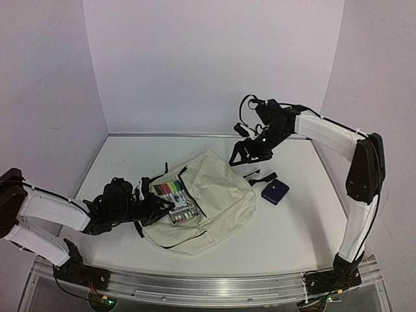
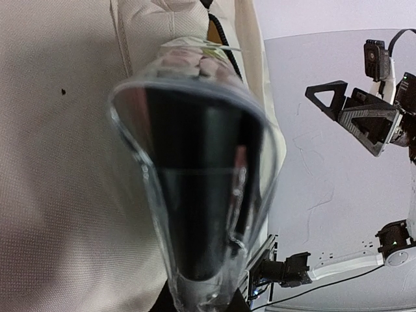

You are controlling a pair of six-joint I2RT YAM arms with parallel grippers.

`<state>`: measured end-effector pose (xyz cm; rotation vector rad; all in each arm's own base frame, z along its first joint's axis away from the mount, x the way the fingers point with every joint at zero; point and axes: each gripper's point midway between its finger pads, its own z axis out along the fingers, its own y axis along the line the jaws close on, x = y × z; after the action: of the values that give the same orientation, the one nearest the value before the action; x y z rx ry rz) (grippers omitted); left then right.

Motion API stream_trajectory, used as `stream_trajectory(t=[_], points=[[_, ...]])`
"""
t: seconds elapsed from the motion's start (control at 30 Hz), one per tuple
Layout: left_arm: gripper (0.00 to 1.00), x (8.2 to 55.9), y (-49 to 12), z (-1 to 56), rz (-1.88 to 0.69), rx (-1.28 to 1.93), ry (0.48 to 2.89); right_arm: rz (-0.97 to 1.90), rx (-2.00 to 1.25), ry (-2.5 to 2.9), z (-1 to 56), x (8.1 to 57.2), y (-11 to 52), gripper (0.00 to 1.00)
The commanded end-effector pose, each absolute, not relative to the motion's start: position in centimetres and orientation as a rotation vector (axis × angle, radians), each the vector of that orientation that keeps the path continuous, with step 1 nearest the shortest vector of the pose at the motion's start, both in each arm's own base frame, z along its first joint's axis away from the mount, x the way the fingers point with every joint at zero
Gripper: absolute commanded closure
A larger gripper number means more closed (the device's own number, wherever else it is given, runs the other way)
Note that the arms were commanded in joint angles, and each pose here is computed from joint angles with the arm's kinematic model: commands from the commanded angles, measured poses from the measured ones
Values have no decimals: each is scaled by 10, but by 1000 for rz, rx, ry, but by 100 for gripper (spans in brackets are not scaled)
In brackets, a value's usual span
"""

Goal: Pack the student bag
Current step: Place the stationery in the student bag.

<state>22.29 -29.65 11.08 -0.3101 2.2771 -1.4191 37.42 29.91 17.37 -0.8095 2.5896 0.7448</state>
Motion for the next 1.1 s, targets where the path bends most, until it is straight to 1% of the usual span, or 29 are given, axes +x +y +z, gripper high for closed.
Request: stream_trajectory(t=[0.0, 0.3, 0.43, 0.57, 0.7, 0.87, 1.07], points=[[100, 230, -319, 161, -1638, -230, 2129, 767, -829, 2601, 166, 370, 302, 2], [100, 228, -329, 170, -1716, -172, 2118, 746, -814, 2646, 144, 382, 288, 2], [100, 236, -321, 162, -1687, -230, 2090, 747, -828, 2667, 133, 382, 286, 2], [100, 246, -307, 165, -1694, -301, 2007, 747, -844, 2691, 122, 378, 285, 3], [100, 249, -314, 175, -1775, -290, 1946, 740, -859, 2715, 111, 375, 283, 3], [100, 258, -320, 151, -1742, -349, 2014, 781, -863, 2735, 104, 370, 285, 4], [100, 251, -347, 142, -1903, -285, 1987, 828, -872, 2779, 88, 359, 286, 7]])
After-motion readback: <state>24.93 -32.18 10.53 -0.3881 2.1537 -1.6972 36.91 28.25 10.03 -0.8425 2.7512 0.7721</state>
